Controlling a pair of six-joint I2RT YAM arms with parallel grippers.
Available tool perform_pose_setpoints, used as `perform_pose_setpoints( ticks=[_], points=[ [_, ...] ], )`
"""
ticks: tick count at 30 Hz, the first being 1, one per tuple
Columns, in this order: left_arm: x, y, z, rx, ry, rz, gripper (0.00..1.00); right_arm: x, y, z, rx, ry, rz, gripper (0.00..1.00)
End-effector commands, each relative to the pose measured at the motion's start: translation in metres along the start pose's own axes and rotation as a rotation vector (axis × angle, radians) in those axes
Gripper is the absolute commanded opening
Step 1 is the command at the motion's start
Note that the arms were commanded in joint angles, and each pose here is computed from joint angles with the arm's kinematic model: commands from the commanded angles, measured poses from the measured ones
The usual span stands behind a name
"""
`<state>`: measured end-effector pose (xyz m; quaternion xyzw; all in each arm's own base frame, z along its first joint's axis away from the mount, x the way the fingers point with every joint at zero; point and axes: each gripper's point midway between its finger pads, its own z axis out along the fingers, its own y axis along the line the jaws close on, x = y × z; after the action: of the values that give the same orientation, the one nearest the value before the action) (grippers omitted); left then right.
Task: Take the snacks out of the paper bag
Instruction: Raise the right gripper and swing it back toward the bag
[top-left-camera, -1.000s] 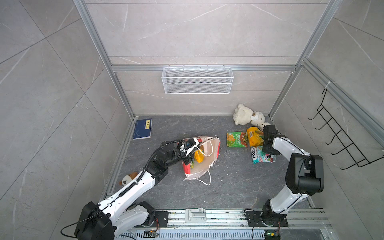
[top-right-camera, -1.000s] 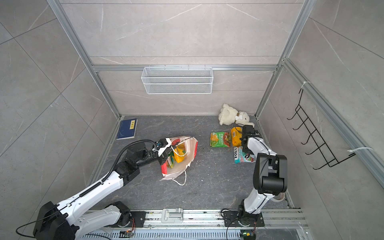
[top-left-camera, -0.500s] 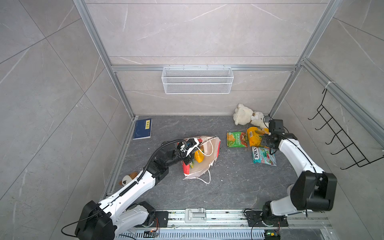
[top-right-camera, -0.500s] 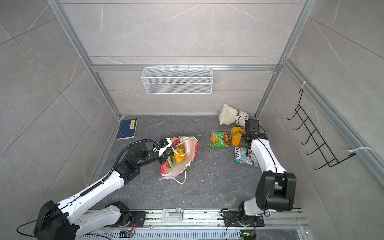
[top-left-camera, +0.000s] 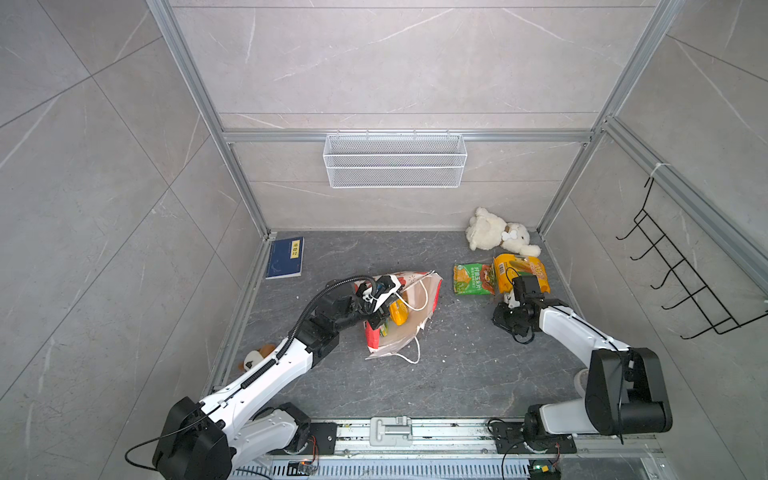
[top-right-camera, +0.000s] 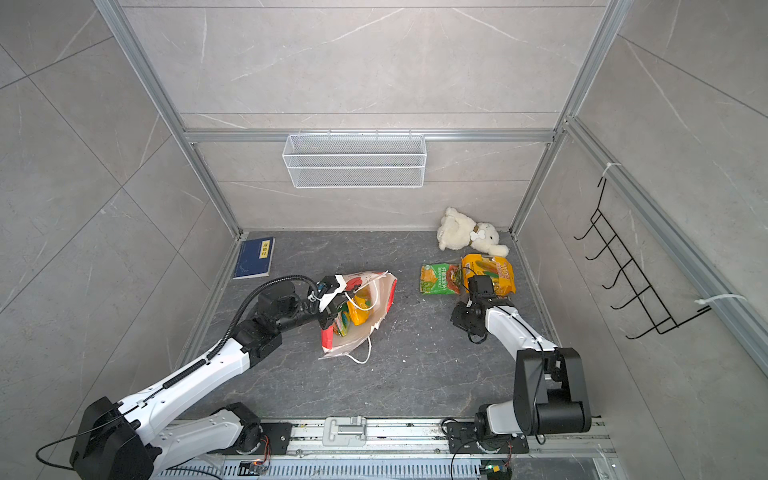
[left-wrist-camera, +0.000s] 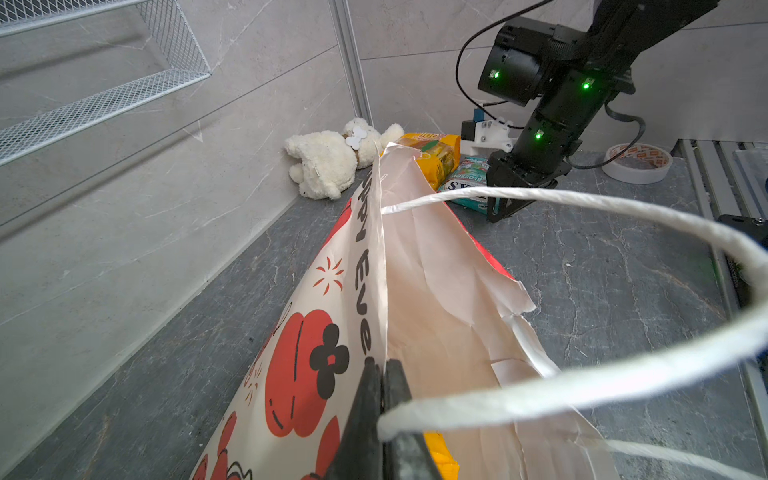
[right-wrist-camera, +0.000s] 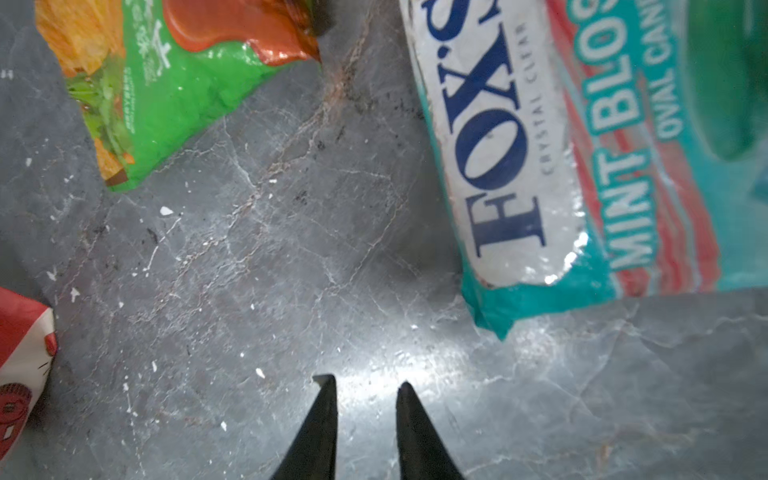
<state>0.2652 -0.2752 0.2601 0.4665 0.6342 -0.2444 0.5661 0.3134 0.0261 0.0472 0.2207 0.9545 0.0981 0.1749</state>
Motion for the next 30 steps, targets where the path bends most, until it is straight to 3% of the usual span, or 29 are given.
perform_pose_setpoints(
  ticks=[1,12,19,25,28,30],
  points=[
    [-0.024,0.001,0.0,0.014,-0.063,0.02,0.0,-0.016,-0.007,0.008,0.055,-0.053,0.038,0.27],
    [-0.03,-0.002,-0.009,0.013,-0.066,0.041,0.0,-0.027,-0.044,0.025,0.203,-0.054,0.117,0.28],
    [-0.034,-0.003,-0.016,0.008,-0.075,0.047,0.0,-0.027,-0.057,0.024,0.218,-0.044,0.172,0.28],
    [-0.033,-0.003,-0.015,0.014,-0.071,0.038,0.0,-0.033,-0.03,0.007,0.085,-0.053,0.142,0.3],
    [-0.034,-0.005,-0.015,0.027,-0.061,0.029,0.0,-0.041,-0.004,-0.024,-0.003,-0.09,0.091,0.3],
    [-0.035,-0.007,-0.016,0.039,-0.057,0.022,0.0,-0.045,0.027,-0.056,-0.079,-0.162,-0.005,0.31]
  ],
)
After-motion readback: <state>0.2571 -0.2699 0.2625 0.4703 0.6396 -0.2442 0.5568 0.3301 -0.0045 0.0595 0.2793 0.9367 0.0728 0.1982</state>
